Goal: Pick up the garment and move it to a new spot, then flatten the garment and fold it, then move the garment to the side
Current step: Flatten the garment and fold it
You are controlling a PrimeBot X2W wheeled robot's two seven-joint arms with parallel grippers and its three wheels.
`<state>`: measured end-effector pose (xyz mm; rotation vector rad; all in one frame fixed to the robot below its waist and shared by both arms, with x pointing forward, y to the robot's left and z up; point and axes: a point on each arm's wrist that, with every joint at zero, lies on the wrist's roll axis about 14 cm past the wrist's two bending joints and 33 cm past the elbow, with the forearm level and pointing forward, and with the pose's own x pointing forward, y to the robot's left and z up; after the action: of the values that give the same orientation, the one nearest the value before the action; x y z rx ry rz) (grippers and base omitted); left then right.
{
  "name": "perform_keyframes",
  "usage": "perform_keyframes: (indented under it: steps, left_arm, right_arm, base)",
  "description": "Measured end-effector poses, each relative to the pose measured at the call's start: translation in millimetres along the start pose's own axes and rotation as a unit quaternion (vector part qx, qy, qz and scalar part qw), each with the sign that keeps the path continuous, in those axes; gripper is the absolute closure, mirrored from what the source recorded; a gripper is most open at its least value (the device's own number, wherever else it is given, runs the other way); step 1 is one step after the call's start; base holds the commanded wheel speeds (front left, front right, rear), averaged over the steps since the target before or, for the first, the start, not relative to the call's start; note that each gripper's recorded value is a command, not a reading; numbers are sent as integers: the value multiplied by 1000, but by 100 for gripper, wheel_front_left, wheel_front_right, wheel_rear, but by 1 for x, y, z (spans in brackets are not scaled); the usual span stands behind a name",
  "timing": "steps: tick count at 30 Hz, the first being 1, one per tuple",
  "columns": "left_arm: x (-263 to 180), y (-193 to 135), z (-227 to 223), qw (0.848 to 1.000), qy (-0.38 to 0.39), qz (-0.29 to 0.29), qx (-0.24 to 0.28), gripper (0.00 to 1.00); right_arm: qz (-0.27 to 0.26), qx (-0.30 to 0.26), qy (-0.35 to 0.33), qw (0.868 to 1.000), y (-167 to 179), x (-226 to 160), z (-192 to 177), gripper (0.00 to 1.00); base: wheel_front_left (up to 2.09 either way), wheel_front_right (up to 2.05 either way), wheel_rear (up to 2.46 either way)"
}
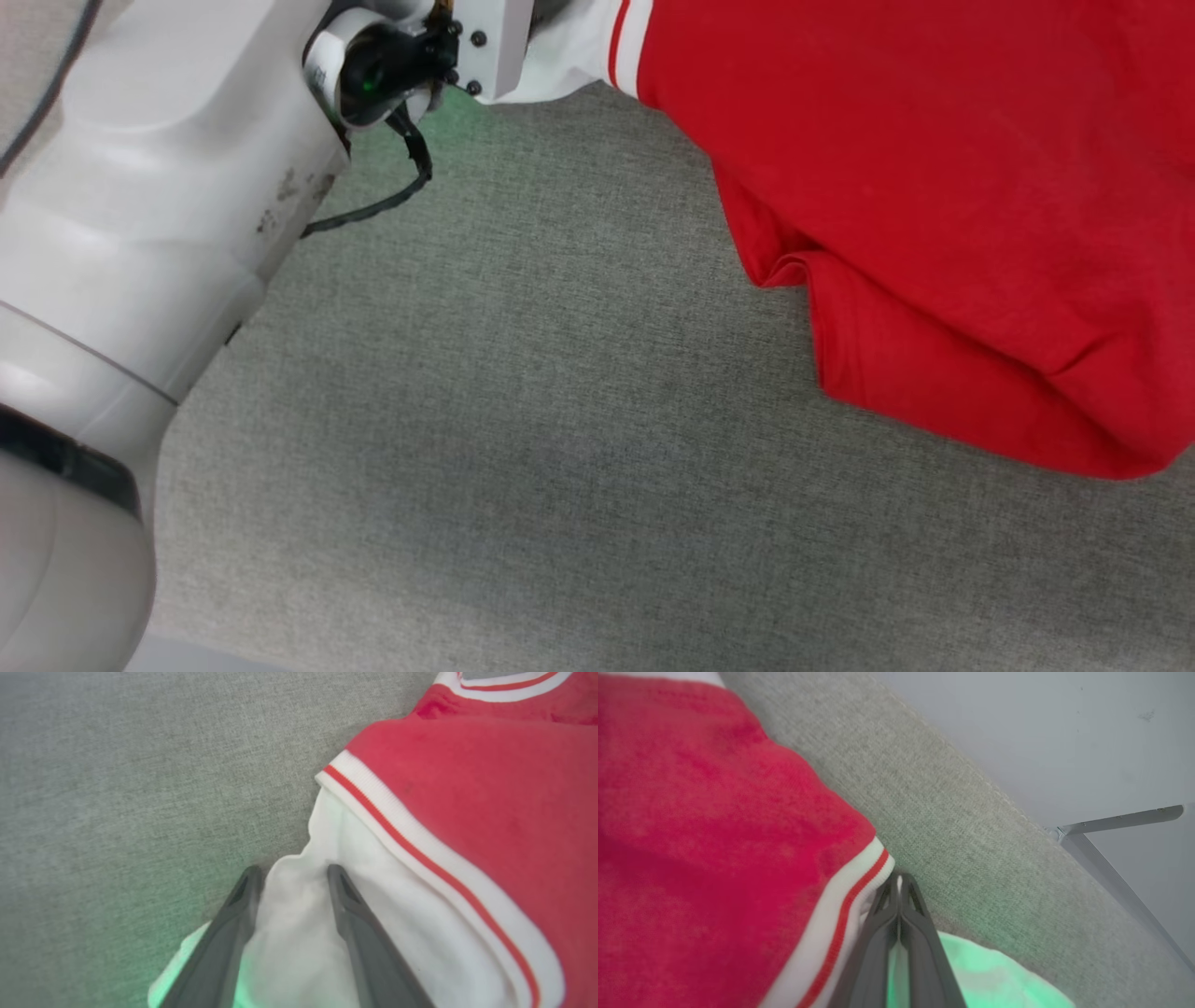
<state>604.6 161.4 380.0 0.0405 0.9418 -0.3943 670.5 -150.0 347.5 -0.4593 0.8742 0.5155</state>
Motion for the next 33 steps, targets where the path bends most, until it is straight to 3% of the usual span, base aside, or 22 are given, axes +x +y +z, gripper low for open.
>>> perform_keyframes:
  steps: [11, 20, 24, 33]
  left_arm:
    - [-22, 1, 29, 994, -102, 14, 20, 100]
    - [-56, 15, 91, 970, -239, 51, 13, 100]
    - [-76, 17, 142, 941, -334, 61, -3, 100]
    - [-170, 14, 257, 843, -529, 98, -10, 100]
  right_arm:
    - [-11, 57, -97, 994, -7, -25, 24, 100]
    - [-82, 109, -220, 966, -61, -85, 57, 100]
    - [-125, 142, -321, 928, -93, -121, 97, 100]
    - [-202, 178, -501, 822, -144, -226, 177, 100]
  base:
    - [0, 0, 0]
    - [0, 0, 0]
    - [0, 0, 0]
    - [0, 0, 0]
